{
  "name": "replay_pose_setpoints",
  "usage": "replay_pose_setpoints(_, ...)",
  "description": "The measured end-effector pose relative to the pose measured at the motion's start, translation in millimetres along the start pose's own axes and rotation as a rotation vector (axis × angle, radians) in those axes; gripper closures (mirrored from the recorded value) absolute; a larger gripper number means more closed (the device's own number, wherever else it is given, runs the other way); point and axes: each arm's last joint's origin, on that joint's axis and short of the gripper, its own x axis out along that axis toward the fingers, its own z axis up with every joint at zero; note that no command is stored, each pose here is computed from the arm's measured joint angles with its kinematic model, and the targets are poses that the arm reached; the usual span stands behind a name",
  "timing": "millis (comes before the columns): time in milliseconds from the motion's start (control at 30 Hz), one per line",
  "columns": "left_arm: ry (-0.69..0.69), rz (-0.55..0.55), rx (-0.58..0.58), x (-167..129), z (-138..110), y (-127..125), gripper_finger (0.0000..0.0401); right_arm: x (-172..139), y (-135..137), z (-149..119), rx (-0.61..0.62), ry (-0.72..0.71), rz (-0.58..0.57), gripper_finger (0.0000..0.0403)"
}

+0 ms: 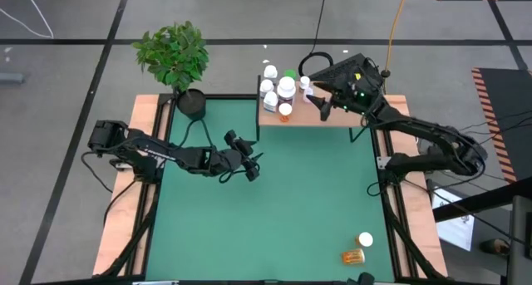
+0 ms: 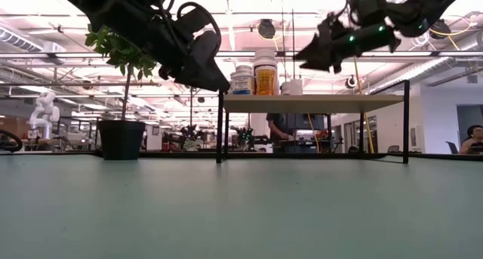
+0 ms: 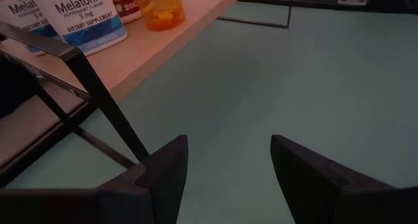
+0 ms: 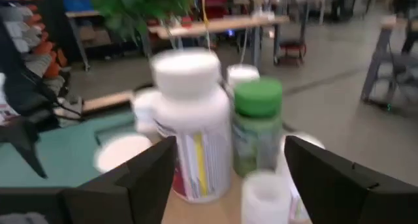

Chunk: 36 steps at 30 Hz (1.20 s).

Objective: Pick and place medicine bottles onto shelf by color
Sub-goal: Put the top orange pill bottle on the shelf

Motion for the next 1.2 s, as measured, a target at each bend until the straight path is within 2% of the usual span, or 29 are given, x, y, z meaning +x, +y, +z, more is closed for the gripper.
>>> replay_pose_setpoints(200,0.007,-0.059,-0.018,-2.4,-0.8,-5.0,0.0180,-22.8,22.1,25.2,-0.061,-0.123,0.062,0.0110)
replay_pose_setpoints(367,0.004,-0.087,-0.024,-6.5,-1.6,-11.4,0.0180,-34.6,47.5,32.5,-0.099,-0.148,0.160,0.0110)
replay_pose_setpoints(667,-0.060,-0.163,-0.056,-18.5,1.2,-30.5,0.0181,-37.6,104.2,23.7,-0.204,-0.107,0.419,0.0110)
replay_pose_setpoints(767,-0.089,-0.205,-0.032,-23.8,2.0,-38.6,0.0181,-40.9,122.9,21.0,-0.226,-0.106,0.500,0.0110)
replay_pose_setpoints(867,-0.109,-0.265,-0.018,-26.2,1.9,-45.9,0.0181,-44.2,139.1,17.7,-0.243,-0.098,0.538,0.0110)
replay_pose_setpoints(1200,-0.136,-0.293,0.006,-23.0,-4.9,-58.4,0.0181,-51.3,183.6,-3.9,-0.220,0.032,0.708,0.0110)
